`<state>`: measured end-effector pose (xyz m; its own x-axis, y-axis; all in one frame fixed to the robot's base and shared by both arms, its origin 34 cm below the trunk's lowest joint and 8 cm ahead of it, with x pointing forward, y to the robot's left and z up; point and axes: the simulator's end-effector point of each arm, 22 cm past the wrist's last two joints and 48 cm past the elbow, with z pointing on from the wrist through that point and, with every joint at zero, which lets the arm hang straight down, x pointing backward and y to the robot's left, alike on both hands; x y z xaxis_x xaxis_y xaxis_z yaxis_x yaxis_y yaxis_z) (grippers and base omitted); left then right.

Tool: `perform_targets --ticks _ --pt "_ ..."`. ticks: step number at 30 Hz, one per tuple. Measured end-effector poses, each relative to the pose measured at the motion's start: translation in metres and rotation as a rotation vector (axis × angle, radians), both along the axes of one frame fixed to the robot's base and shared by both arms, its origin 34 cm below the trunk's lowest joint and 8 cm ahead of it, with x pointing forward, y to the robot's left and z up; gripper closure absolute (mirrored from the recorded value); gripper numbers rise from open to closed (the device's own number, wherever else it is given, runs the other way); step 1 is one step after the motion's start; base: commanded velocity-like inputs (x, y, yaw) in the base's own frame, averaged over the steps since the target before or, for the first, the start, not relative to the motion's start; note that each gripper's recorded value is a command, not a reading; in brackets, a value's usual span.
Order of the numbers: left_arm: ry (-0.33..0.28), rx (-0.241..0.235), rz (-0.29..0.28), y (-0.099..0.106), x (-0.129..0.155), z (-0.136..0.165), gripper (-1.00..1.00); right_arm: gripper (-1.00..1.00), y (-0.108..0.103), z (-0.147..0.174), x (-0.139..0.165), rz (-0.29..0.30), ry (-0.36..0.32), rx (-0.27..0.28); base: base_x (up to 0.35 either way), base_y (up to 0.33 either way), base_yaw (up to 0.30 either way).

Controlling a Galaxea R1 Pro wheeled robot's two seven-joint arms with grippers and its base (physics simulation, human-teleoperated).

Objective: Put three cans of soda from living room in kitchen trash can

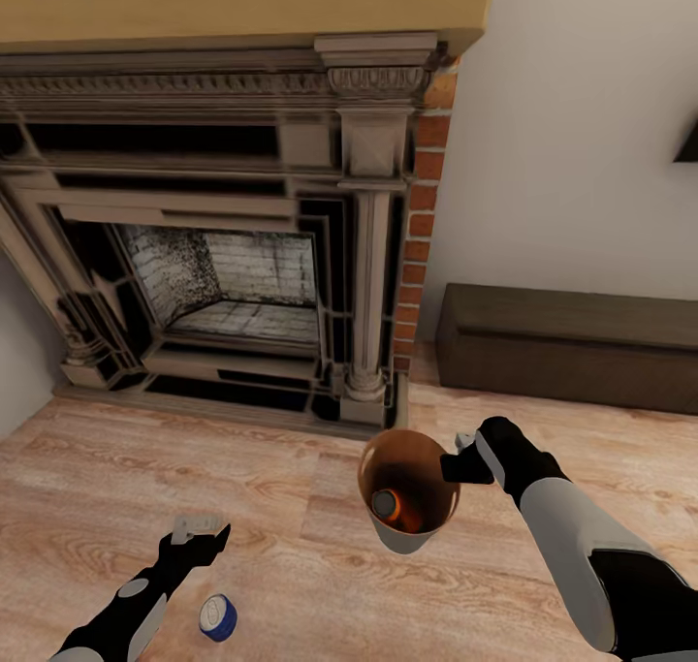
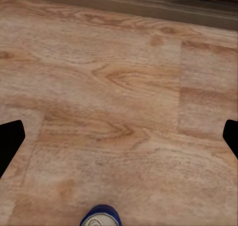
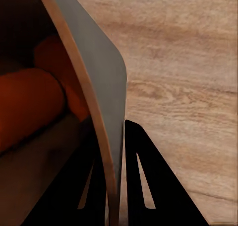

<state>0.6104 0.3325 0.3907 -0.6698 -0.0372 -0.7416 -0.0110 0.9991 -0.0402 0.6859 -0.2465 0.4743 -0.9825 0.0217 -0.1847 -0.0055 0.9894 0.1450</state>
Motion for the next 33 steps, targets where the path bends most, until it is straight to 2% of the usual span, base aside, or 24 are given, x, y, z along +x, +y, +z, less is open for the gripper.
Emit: perform_targets --ticks 5,7,11,14,17,22,27,33 --pt "-0.012 0.002 -0.001 0.0 0.0 -0.009 -1.0 1.0 -0.007 -0.011 -0.014 -0.003 0.063 -0.017 0.0 0.0 0.0" --pt "-0.038 0.006 -0.003 0.0 0.002 -0.009 -1.0 1.0 -0.011 -0.014 -0.016 -0.004 0.076 -0.026 0.0 0.0 0.0" --pt "-0.053 0.01 -0.001 0.003 0.002 -0.016 -1.0 1.0 -0.011 -0.011 -0.006 -0.011 0.057 -0.024 0.0 0.0 0.0" --pt "-0.053 0.009 0.003 0.004 0.0 -0.024 -1.0 1.0 -0.011 0.002 0.016 -0.014 -0.01 -0.026 0.0 0.0 0.0" --pt "-0.033 0.01 0.008 0.007 -0.007 -0.036 -1.0 1.0 -0.01 0.001 0.023 -0.023 -0.028 -0.027 0.0 0.0 0.0" --pt "0.042 0.002 0.016 0.007 -0.036 -0.071 -1.0 1.0 -0.025 0.003 0.039 -0.019 -0.057 -0.095 0.0 0.0 0.0" --pt "0.063 0.002 0.013 0.007 -0.046 -0.089 -1.0 1.0 -0.017 0.003 0.051 -0.033 -0.077 -0.057 0.0 0.0 0.0" --pt "0.073 0.002 0.011 0.006 -0.053 -0.108 -1.0 1.0 -0.02 -0.012 0.051 -0.043 -0.074 -0.064 0.0 0.0 0.001"
